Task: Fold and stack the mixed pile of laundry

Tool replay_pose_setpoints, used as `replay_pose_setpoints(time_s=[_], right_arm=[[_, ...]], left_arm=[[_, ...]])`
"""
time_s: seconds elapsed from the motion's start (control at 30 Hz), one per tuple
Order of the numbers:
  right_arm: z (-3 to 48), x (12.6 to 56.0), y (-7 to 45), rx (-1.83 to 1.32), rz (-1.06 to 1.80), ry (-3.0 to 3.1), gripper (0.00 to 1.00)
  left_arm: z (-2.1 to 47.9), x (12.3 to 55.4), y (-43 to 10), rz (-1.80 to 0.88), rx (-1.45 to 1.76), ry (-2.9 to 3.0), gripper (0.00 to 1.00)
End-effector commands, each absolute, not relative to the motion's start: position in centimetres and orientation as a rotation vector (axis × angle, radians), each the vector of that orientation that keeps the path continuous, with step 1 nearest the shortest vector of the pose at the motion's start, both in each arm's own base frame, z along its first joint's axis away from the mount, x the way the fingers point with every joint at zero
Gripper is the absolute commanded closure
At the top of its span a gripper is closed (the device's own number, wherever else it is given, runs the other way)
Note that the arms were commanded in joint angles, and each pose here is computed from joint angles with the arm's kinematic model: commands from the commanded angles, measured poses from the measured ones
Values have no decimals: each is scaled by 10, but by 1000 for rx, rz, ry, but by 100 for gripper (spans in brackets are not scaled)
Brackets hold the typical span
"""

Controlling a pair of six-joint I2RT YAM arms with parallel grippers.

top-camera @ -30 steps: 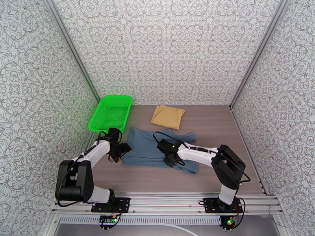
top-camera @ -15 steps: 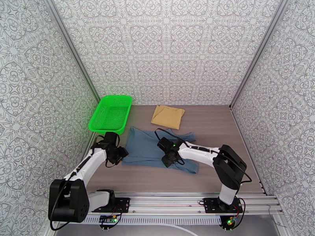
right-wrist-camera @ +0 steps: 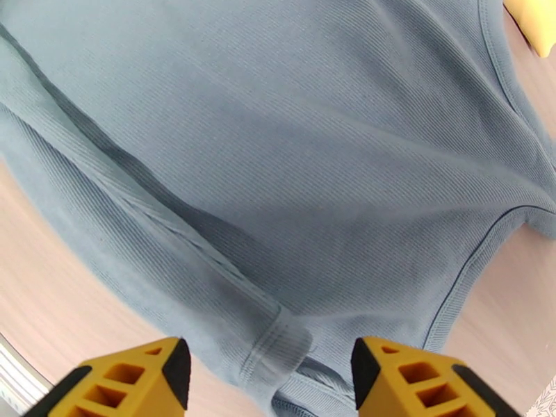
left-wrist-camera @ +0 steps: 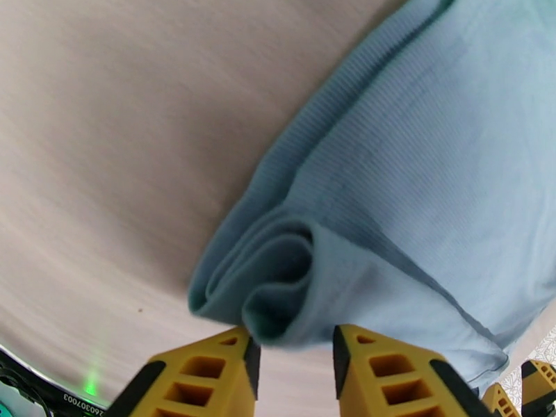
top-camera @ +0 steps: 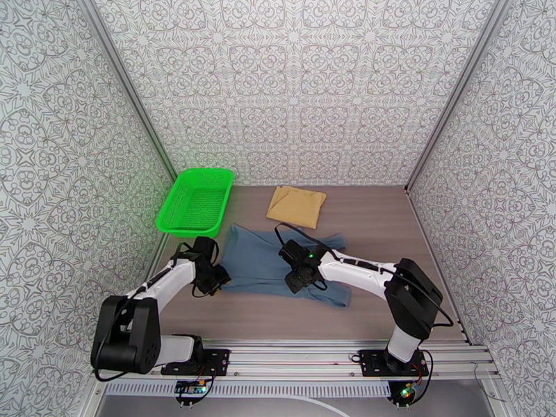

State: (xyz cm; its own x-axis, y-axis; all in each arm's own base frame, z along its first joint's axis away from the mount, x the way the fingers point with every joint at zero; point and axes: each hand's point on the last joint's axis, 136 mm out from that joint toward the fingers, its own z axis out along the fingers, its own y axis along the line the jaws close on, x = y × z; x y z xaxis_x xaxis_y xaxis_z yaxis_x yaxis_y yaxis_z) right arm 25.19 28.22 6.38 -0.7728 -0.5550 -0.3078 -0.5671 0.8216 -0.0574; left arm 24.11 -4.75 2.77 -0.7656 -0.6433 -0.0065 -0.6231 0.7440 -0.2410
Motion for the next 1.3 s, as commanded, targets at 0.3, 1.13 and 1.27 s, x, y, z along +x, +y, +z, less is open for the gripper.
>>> replay_pose_setpoints(time_s=[0.3,1.13,1.27], right_arm=[[74,253,281,-797,99,2692,35],[67,254,279,-794,93,2705,34],[64,254,280,-788,100,2712,34]], left_arm=[[28,259,-49,-341,-1007,2826,88],[46,310,-53,-426,-993,2776,68],[50,319,-52,-435,-991,2759,67]])
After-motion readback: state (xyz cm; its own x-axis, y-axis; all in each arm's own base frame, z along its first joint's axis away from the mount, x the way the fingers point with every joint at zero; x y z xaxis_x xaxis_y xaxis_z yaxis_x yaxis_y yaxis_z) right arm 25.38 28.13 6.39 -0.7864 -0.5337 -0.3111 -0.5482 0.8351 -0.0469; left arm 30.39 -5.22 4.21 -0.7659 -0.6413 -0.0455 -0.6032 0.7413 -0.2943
